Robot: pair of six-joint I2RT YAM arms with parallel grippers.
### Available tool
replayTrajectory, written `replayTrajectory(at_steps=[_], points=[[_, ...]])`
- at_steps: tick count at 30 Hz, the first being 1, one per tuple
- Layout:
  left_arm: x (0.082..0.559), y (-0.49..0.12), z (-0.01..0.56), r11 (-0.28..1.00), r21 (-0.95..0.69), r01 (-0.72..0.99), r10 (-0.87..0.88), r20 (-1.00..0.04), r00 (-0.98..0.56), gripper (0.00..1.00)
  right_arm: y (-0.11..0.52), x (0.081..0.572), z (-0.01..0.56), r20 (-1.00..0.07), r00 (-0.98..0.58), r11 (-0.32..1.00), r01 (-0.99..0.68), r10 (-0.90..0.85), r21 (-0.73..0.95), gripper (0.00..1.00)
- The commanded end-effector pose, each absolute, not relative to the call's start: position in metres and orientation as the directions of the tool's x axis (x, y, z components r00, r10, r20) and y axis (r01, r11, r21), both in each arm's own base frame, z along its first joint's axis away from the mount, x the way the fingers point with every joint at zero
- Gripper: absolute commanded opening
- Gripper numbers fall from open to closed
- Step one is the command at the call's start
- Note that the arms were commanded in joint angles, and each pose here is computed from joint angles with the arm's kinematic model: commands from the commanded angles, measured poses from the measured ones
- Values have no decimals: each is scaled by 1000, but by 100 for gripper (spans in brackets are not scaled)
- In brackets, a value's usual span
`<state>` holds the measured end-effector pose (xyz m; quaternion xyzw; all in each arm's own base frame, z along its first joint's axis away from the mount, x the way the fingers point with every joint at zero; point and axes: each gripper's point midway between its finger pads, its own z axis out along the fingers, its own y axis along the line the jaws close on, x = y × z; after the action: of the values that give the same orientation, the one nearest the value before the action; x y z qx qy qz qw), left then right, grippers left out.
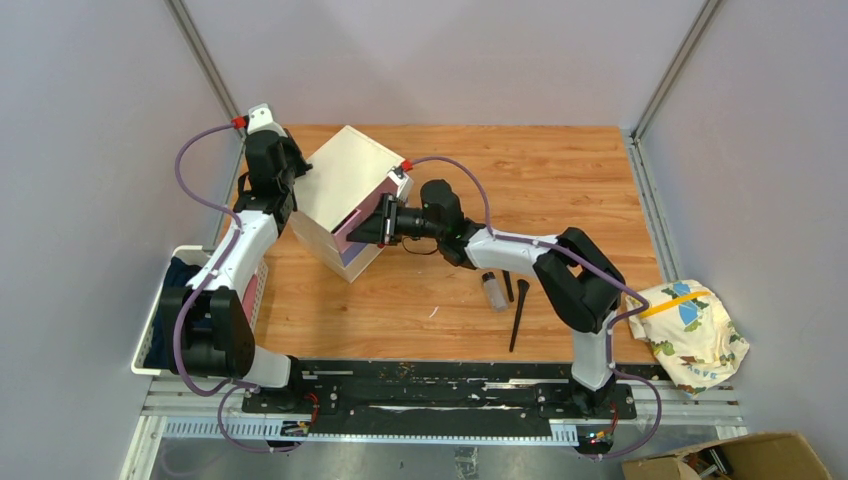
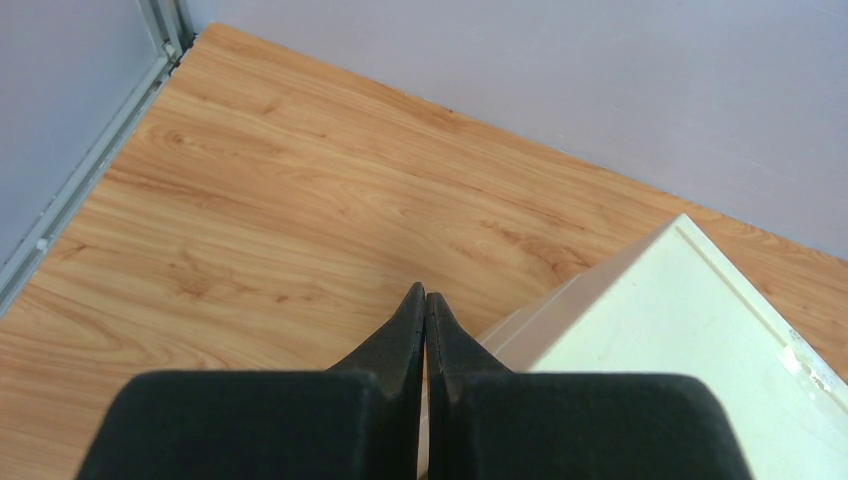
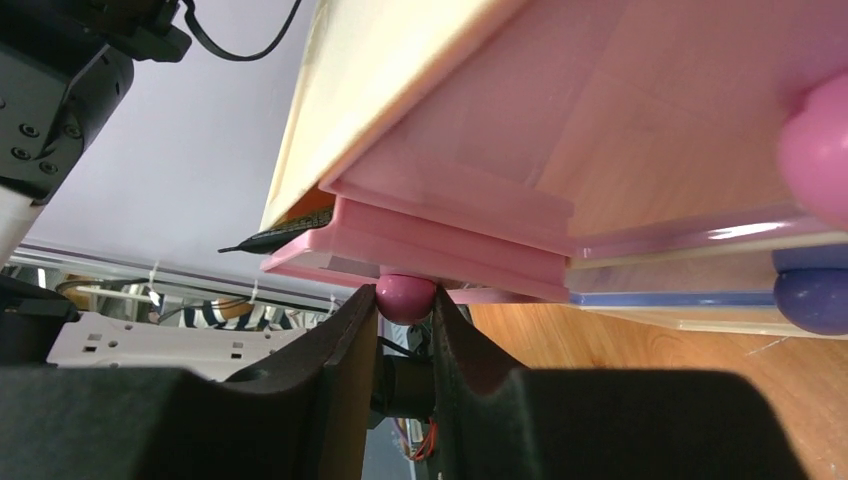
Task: Organize the makeup
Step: Close the drawer in the storage box.
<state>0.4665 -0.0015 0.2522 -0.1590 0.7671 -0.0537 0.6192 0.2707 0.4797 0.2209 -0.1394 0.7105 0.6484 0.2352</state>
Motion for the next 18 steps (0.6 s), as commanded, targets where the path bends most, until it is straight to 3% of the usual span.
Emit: replayTrajectory(at_steps=[1,7,18], points=[[446,-15,200,948,-261,-185,-312,-883,-352,0,486,270,226,-544,-831,120,-532,119,839,22],[446,-16,202,947,-266,-180,-314,-883,-349,0,473,266,223,-568,-813,163,-547,129,821,0],[446,-17,205,947,-270,-176,-316,-884,-344,0,452,256,223,-601,-789,217,-569,128,793,1]])
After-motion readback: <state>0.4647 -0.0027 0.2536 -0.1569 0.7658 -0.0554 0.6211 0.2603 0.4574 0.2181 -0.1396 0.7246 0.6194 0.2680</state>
